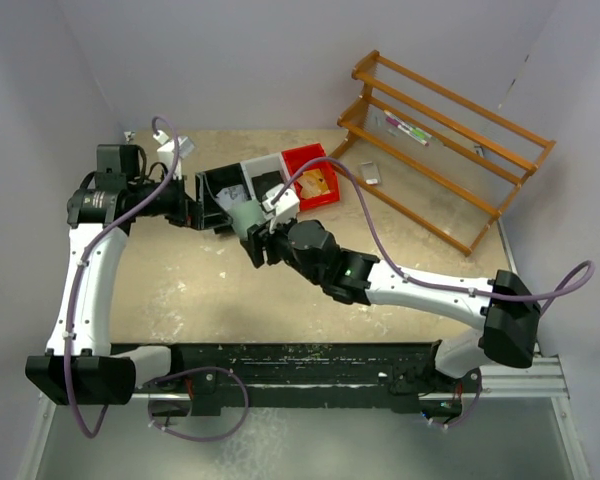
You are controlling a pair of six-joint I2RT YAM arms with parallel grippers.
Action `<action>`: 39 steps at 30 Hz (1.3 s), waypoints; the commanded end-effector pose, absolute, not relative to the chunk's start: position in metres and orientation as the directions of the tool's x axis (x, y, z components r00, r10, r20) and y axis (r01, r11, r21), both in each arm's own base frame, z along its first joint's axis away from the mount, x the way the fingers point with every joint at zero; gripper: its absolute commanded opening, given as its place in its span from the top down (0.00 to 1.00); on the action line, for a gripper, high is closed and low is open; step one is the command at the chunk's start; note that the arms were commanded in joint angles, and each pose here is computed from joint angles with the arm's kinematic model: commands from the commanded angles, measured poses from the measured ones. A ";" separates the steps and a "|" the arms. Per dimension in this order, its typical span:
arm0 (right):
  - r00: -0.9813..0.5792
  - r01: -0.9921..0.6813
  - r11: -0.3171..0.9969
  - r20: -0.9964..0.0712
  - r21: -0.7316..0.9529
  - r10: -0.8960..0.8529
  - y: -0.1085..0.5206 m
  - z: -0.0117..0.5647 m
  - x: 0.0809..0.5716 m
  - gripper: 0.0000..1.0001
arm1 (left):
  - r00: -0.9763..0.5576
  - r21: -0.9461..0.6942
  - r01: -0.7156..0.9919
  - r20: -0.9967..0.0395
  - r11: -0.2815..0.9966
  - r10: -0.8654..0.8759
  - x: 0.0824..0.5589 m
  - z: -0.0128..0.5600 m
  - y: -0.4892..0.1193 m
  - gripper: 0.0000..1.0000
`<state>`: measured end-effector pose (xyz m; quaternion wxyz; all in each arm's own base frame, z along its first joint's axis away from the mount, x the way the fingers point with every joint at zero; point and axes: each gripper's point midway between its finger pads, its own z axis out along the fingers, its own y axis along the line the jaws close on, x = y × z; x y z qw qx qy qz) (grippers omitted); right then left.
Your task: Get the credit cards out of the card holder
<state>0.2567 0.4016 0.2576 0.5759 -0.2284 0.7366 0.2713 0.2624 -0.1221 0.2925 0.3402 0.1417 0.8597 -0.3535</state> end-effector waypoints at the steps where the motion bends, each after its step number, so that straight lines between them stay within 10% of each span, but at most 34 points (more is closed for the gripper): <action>1: -0.127 -0.691 0.703 -0.986 0.167 0.110 0.412 0.328 0.247 0.39 | -0.689 -0.595 0.565 -0.721 0.571 -0.070 0.250 0.345 -0.141 0.01; 12: -0.088 -0.719 0.678 -0.987 0.155 0.132 0.430 0.351 0.232 0.39 | -0.720 -0.620 0.549 -0.692 0.561 -0.060 0.243 0.337 -0.142 0.14; 25: -0.123 -0.734 0.659 -0.986 0.166 0.111 0.440 0.341 0.223 0.27 | -0.743 -0.650 0.541 -0.667 0.533 -0.060 0.240 0.334 -0.142 1.00; 32: -0.270 -0.705 0.643 -0.952 0.299 0.147 0.422 0.341 0.231 0.15 | -0.731 -0.602 0.546 -0.682 0.583 -0.021 0.241 0.330 -0.135 1.00; 39: -0.349 -0.562 0.750 -0.922 0.348 0.166 0.402 0.338 0.244 0.27 | -0.661 -0.483 0.533 -0.750 0.694 -0.014 0.250 0.330 -0.119 1.00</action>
